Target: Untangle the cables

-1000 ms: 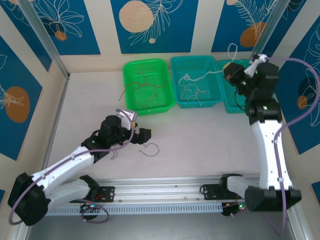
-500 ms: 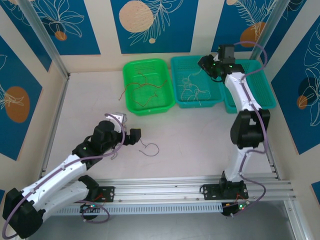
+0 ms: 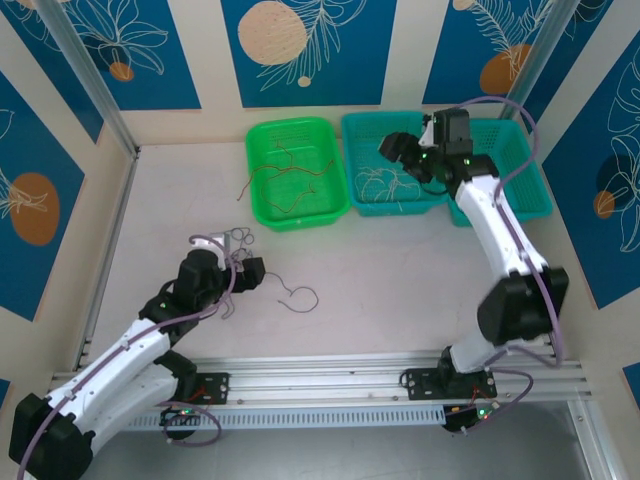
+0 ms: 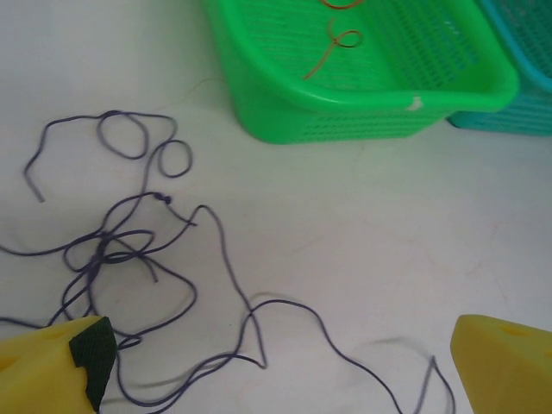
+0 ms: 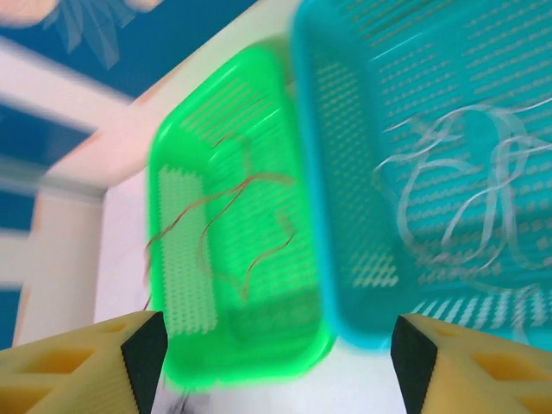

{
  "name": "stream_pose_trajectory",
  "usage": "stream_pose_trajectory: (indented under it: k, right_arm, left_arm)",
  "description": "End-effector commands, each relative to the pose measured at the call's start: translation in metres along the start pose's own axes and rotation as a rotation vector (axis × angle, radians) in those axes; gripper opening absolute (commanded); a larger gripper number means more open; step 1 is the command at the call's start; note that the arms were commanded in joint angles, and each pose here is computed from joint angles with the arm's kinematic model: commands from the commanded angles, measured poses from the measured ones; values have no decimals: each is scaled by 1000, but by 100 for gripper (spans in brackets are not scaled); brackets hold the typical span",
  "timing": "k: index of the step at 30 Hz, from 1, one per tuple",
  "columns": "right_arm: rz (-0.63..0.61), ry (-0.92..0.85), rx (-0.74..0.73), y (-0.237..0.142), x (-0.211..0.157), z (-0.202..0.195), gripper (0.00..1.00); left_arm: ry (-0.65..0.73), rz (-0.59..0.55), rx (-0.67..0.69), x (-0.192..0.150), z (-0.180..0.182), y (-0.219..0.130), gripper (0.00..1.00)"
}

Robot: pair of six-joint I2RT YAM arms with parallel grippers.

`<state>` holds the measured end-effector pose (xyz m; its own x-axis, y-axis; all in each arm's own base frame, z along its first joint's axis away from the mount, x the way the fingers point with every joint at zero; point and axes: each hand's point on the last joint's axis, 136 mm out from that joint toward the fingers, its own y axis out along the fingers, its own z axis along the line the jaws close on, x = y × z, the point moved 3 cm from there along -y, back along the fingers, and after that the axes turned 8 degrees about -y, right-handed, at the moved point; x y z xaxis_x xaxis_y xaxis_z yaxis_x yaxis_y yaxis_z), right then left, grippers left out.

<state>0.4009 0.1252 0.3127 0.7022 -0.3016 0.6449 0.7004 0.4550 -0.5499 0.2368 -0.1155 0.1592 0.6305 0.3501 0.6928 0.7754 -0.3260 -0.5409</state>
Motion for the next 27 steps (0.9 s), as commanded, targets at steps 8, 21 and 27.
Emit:
stream_pose_trajectory:
  k: [8,21,27]
  right_arm:
    - [297,-460,159,-3,-190,81,71]
    - [795,-833,115,95,-331,98,72]
    - [894,-869,49,104,-354,78,69]
  left_arm:
    - [-102,-62,42,11,18,3,100]
    - [-95,-8,14,1,17,2,100]
    - [-93,2,16,-2,17,4,100]
